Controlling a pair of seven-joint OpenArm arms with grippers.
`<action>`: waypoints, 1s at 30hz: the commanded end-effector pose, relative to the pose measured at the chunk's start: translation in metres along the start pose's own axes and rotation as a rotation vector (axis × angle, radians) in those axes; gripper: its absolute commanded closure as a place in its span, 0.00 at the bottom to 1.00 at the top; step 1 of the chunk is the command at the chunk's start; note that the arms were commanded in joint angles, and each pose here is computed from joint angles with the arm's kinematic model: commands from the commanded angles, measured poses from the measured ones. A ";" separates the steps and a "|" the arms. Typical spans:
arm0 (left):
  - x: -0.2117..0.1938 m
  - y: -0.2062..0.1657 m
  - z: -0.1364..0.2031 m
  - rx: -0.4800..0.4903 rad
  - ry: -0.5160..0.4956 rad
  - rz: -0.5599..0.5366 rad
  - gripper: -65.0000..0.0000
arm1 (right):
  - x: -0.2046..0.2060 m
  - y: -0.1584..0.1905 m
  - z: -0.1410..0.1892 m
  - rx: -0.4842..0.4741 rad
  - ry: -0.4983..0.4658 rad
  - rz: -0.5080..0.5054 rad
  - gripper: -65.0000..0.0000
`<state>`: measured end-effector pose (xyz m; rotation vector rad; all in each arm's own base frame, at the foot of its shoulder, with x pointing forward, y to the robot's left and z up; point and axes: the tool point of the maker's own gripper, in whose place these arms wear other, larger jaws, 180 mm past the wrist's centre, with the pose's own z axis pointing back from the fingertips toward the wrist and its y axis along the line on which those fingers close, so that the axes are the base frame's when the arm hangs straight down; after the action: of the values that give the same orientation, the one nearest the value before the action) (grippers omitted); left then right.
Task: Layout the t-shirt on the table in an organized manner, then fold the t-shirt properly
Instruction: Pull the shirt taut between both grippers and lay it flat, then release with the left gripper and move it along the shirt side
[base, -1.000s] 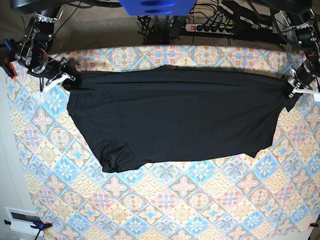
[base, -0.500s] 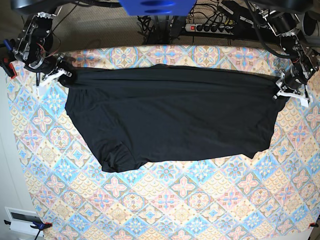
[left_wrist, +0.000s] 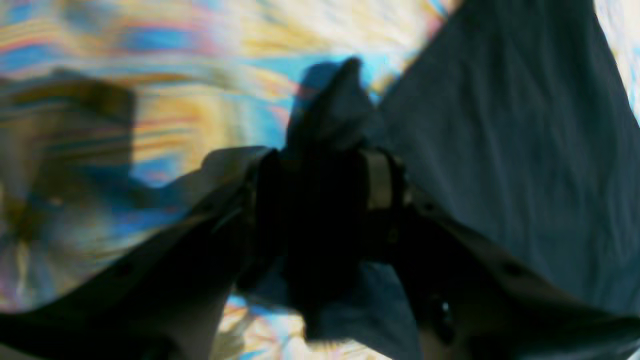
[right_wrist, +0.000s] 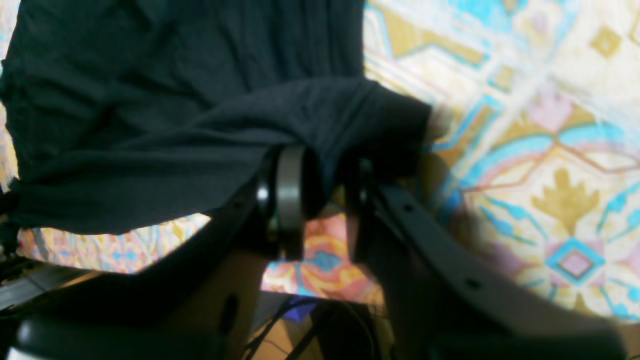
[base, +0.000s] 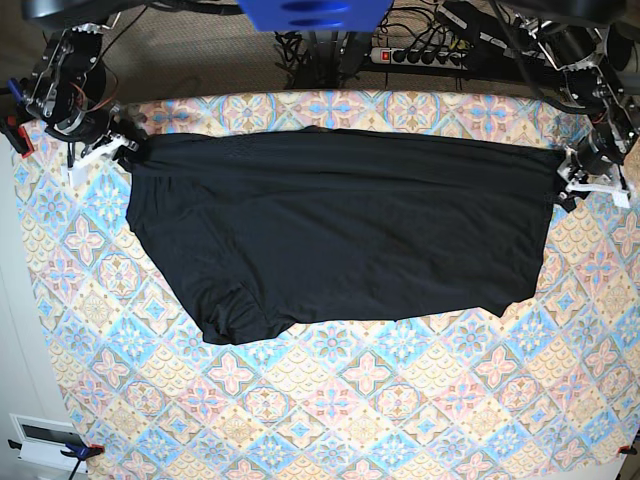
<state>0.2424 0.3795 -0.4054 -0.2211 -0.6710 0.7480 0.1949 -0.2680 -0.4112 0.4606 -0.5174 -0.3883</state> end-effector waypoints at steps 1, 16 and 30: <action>0.028 -0.007 0.008 -0.024 -0.064 -0.023 0.63 | 0.015 0.000 0.008 -0.003 -0.039 0.026 0.79; 0.054 -0.017 0.015 -0.070 -0.136 0.025 0.62 | 0.028 -0.004 0.017 -0.018 -0.092 0.019 0.79; 0.085 -0.078 0.036 -0.306 -0.235 0.065 0.54 | 0.051 0.073 0.025 0.077 -0.148 0.281 0.79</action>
<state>0.2964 0.3716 -0.3322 -0.4419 -0.9212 0.7709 0.2331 -0.2347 -0.3463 0.4376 -0.6913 -0.1477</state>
